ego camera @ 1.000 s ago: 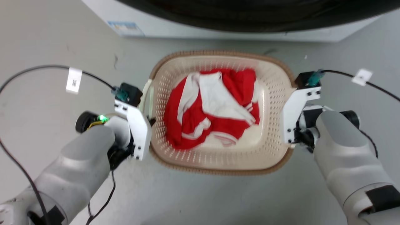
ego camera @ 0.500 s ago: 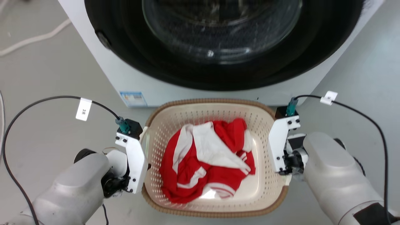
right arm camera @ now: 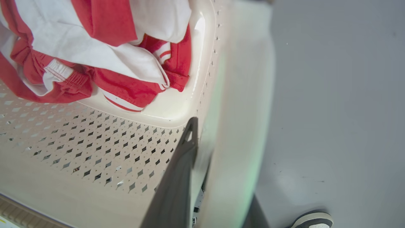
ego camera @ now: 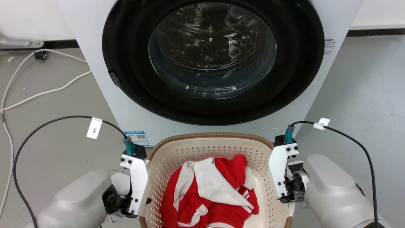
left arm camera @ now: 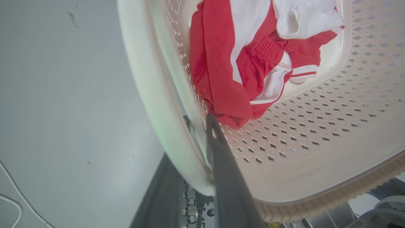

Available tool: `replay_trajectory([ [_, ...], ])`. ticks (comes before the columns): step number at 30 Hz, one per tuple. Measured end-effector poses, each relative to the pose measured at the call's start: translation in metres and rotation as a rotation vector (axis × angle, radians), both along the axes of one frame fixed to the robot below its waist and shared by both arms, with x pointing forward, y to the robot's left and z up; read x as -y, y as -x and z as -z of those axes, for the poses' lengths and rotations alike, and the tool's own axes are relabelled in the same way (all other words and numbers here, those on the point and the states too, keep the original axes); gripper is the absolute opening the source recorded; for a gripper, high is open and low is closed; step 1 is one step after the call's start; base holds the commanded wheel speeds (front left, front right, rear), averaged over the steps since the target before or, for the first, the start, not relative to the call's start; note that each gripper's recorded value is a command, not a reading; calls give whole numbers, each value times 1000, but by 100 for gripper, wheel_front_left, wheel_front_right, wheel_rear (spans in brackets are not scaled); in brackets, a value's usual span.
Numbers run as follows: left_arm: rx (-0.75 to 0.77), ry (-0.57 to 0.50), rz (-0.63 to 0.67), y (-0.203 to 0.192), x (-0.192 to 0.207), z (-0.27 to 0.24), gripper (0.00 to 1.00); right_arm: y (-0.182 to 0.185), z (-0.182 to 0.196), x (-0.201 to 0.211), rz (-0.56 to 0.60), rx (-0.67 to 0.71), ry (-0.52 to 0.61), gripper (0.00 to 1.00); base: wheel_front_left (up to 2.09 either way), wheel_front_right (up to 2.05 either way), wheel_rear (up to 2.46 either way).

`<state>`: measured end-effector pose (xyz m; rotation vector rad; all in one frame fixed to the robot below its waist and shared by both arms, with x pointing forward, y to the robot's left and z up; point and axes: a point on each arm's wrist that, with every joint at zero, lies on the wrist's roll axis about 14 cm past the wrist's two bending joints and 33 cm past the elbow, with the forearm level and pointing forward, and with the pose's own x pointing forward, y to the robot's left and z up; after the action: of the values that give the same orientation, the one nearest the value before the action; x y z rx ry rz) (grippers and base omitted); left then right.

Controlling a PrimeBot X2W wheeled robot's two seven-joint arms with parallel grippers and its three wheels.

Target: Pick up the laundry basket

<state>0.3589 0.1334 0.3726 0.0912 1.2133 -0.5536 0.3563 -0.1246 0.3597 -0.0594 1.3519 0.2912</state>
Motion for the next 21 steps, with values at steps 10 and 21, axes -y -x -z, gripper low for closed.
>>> replay_trajectory([
  [10, -55, -20, 14, 17, 1, -3, 0, 13, -7, 2, 0, -24, 6, 0, 0, 0, 0],
  [21, -109, -24, 35, 25, 6, 2, 0, 15, -7, 5, -18, -61, 30, 0, 0, 0, 0],
])
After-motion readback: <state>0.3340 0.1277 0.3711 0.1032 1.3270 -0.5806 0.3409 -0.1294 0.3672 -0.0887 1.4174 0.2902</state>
